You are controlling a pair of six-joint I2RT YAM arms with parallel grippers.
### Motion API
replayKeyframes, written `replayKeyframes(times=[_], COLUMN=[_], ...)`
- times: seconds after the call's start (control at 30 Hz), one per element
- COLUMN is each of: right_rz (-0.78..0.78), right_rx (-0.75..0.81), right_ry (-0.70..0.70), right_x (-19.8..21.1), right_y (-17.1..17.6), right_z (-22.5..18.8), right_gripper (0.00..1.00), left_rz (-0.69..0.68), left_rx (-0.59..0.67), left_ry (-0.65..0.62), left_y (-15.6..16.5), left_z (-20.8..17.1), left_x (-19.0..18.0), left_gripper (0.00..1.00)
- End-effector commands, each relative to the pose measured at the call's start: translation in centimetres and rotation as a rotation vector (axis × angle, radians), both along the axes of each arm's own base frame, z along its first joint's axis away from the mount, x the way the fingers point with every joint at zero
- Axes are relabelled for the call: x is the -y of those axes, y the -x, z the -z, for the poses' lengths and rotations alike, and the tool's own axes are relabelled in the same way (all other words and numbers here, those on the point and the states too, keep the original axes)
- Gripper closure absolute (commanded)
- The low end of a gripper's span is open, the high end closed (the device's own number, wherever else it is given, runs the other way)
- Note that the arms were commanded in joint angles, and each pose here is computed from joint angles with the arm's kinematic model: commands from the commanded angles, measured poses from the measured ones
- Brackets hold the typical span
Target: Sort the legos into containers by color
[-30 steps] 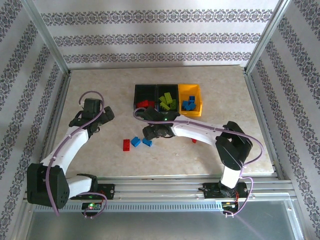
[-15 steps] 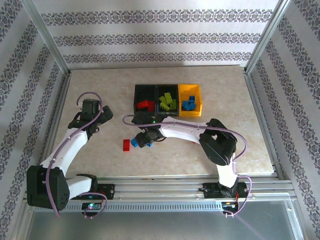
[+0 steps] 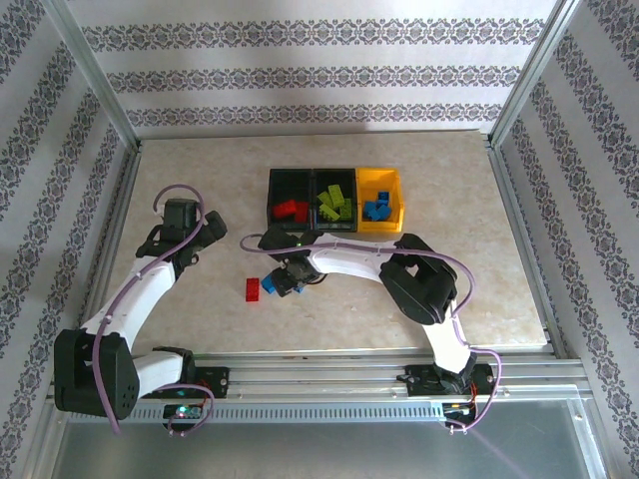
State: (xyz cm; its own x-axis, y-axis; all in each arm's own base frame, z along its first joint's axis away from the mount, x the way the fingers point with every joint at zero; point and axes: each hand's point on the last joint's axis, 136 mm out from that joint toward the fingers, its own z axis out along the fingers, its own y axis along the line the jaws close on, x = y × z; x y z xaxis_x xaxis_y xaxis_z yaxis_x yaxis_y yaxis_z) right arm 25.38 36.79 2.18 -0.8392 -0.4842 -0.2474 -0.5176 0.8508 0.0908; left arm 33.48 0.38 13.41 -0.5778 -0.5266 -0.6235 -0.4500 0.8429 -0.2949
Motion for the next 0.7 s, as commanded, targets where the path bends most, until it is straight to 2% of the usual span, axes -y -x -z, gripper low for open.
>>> replayKeyframes(times=[0.0, 0.33, 0.67], right_rz=[-0.007, 0.024, 0.135], right_rx=[-0.014, -0.011, 0.06], right_ry=[0.017, 0.05, 0.066], right_x=[-0.2, 0.9, 4.1], right_y=[0.1, -0.2, -2.3], right_z=[0.5, 1.2, -0.9], right_gripper=[0.48, 0.66, 0.76], left_rz=[0.006, 0.006, 0.015], left_rx=[0.023, 0.019, 0.02], left_ry=[0.008, 0.011, 0.023], left_y=[-0.5, -0.7, -0.9], left_z=[0.0, 0.2, 0.2], left_x=[-0.2, -0.1, 0.1], left_gripper=[0.0, 0.0, 0.0])
